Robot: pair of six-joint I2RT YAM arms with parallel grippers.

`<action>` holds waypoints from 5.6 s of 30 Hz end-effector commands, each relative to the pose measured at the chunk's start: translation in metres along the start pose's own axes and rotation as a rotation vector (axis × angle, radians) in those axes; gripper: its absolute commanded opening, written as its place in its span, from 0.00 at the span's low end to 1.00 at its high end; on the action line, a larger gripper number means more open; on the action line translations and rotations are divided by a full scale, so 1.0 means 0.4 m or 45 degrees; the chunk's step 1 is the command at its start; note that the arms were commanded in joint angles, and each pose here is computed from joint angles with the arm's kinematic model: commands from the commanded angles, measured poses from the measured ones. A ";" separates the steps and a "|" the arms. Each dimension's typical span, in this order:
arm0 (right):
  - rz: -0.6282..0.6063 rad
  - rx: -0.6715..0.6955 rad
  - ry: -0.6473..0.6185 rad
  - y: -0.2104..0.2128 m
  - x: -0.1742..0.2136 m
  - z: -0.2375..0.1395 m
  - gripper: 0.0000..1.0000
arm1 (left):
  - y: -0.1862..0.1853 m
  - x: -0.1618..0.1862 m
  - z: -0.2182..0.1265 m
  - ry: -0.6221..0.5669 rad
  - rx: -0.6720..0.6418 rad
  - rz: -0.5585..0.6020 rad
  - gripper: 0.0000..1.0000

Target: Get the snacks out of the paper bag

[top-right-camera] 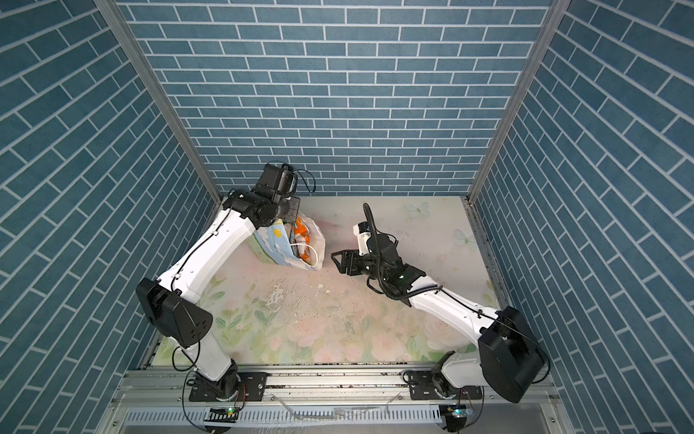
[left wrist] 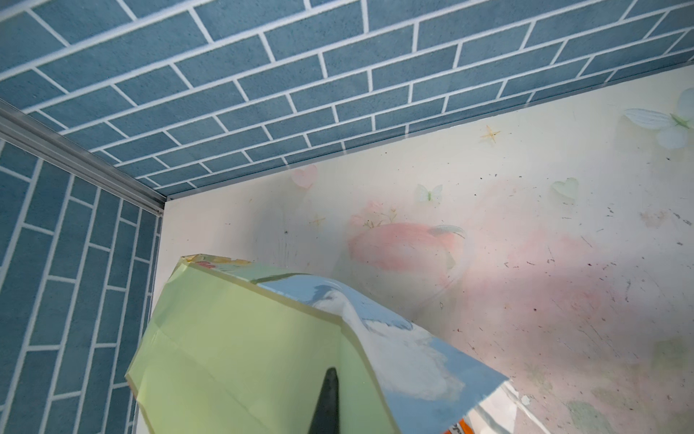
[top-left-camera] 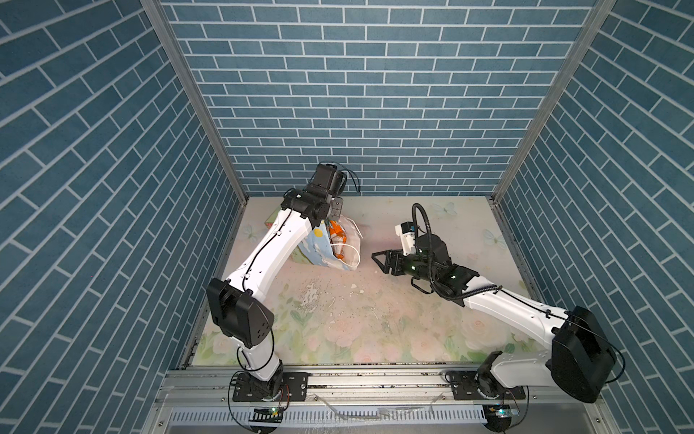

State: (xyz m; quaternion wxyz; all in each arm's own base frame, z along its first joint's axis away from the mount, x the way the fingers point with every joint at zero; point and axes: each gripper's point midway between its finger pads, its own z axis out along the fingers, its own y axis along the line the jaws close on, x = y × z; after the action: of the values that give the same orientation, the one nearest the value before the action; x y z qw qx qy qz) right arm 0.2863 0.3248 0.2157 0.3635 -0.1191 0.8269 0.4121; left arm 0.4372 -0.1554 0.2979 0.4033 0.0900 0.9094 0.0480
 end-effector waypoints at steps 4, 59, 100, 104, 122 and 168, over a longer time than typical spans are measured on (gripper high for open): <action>-0.033 -0.053 -0.070 0.049 -0.050 0.017 0.67 | -0.042 -0.069 -0.067 -0.152 0.075 -0.047 0.00; -0.065 0.002 -0.109 0.079 -0.046 0.129 0.60 | -0.169 -0.059 -0.115 -0.136 0.278 -0.009 0.00; -0.049 0.064 -0.142 0.047 -0.052 0.174 0.20 | -0.219 -0.039 -0.098 -0.092 0.390 -0.048 0.00; -0.053 0.059 -0.160 0.053 -0.062 0.157 0.13 | -0.220 -0.034 -0.088 -0.082 0.378 -0.043 0.00; -0.116 -0.024 -0.180 0.112 -0.094 0.097 0.09 | -0.209 -0.030 -0.040 -0.051 0.283 -0.015 0.00; -0.410 -0.028 0.007 0.242 -0.248 -0.019 0.29 | -0.114 -0.077 -0.058 -0.113 0.120 -0.023 1.00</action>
State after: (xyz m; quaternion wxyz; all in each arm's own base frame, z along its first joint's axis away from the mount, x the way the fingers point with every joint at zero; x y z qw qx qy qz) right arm 0.3062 0.3700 0.3099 0.3850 -0.2406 0.8241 0.3387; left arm 0.4380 -0.2128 0.3063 0.4099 0.1127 0.9051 0.0034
